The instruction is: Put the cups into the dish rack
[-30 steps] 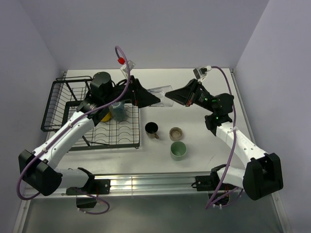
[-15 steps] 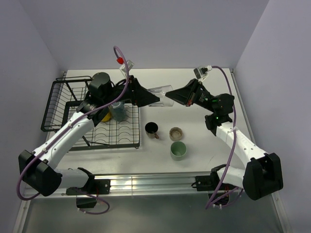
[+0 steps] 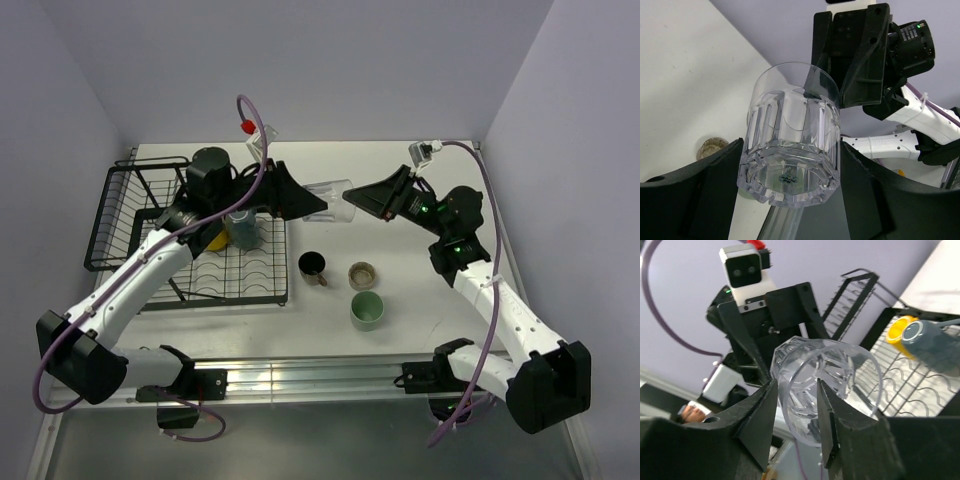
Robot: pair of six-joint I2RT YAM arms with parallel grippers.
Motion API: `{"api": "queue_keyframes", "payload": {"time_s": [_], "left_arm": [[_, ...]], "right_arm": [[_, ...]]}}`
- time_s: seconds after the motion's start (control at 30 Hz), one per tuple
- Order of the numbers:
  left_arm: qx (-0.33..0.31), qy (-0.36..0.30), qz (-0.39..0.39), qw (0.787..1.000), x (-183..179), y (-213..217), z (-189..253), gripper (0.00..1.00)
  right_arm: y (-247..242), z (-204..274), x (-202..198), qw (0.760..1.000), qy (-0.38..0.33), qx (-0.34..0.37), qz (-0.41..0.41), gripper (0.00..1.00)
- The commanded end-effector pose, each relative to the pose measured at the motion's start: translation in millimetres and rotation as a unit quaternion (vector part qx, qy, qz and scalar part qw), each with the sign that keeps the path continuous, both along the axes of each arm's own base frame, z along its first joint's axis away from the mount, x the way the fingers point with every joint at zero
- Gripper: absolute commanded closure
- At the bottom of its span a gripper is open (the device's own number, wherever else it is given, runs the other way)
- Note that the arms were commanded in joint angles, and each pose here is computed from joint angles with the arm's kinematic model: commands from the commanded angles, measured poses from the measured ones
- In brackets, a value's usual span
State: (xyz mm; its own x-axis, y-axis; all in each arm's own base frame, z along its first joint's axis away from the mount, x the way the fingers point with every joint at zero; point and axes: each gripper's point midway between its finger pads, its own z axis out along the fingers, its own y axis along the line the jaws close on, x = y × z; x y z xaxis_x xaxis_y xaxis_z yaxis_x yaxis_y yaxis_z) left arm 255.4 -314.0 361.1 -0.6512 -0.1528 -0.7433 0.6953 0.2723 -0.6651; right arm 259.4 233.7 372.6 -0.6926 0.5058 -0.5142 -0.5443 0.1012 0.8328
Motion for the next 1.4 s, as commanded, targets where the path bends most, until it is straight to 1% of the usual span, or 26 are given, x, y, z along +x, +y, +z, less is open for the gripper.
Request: {"api": "queue_keyframes", "payload": {"time_s": [0.0, 0.17, 0.23, 0.3, 0.33, 0.37, 0.4, 0.43, 0.5, 0.53, 0.57, 0.6, 0.63, 0.77, 0.9, 1.0, 1.13, 1.3, 1.37], "left_arm": [[-0.029, -0.071, 0.008, 0.997, -12, 10, 54, 1.00], [-0.023, -0.070, 0.027, 0.997, -5, 21, 57, 1.00], [-0.013, -0.068, 0.041, 0.997, 0, 29, 57, 1.00], [-0.004, -0.071, 0.062, 0.996, 7, 37, 60, 1.00], [0.014, -0.061, 0.077, 0.995, 13, 43, 53, 1.00], [0.024, -0.057, 0.088, 0.994, 17, 47, 51, 1.00], [0.035, -0.071, 0.117, 0.990, 27, 54, 58, 1.00], [0.069, -0.041, 0.132, 0.988, 34, 58, 39, 1.00], [0.099, -0.037, 0.165, 0.981, 45, 67, 38, 1.00], [0.130, -0.027, 0.195, 0.972, 61, 73, 23, 1.00], [0.159, -0.006, 0.207, 0.965, 63, 79, 9, 1.00], [0.174, -0.008, 0.220, 0.960, 69, 83, 7, 1.00], [0.199, 0.005, 0.241, 0.950, 80, 89, -8, 1.00], [0.265, 0.037, 0.263, 0.927, 91, 101, -45, 1.00], [0.322, 0.068, 0.270, 0.905, 103, 108, -86, 1.00], [0.346, 0.080, 0.277, 0.893, 110, 112, -104, 1.00], [0.359, 0.091, 0.275, 0.887, 114, 111, -120, 1.00], [0.389, 0.110, 0.280, 0.871, 122, 115, -143, 1.00], [0.394, 0.115, 0.276, 0.869, 122, 114, -149, 1.00]], "right_arm": [[-8, 8, 8, 0.998, -0.020, -0.025, -0.046, 0.55], [-13, -2, 13, 0.997, -0.006, -0.041, -0.070, 0.49], [-15, -7, 17, 0.995, 0.001, -0.050, -0.081, 0.49], [-23, -15, 23, 0.991, 0.022, -0.065, -0.111, 0.49], [-27, -18, 26, 0.989, 0.019, -0.078, -0.128, 0.48], [-35, -29, 32, 0.982, 0.042, -0.095, -0.159, 0.48], [-40, -28, 35, 0.978, 0.043, -0.105, -0.177, 0.48], [-45, -31, 38, 0.973, 0.041, -0.120, -0.193, 0.48], [-56, -39, 42, 0.962, 0.057, -0.143, -0.225, 0.48], [-59, -39, 42, 0.959, 0.052, -0.153, -0.232, 0.48], [-61, -40, 43, 0.957, 0.053, -0.159, -0.237, 0.48], [-64, -41, 43, 0.954, 0.058, -0.165, -0.245, 0.48], [-66, -42, 44, 0.951, 0.055, -0.174, -0.249, 0.48], [-70, -48, 45, 0.945, 0.060, -0.192, -0.258, 0.47], [-68, -53, 47, 0.945, 0.064, -0.197, -0.252, 0.47], [-66, -59, 48, 0.946, 0.068, -0.199, -0.247, 0.47], [-66, -65, 49, 0.945, 0.070, -0.205, -0.244, 0.47], [-65, -69, 49, 0.945, 0.071, -0.207, -0.241, 0.47], [-65, -71, 49, 0.945, 0.073, -0.208, -0.241, 0.47]]}}
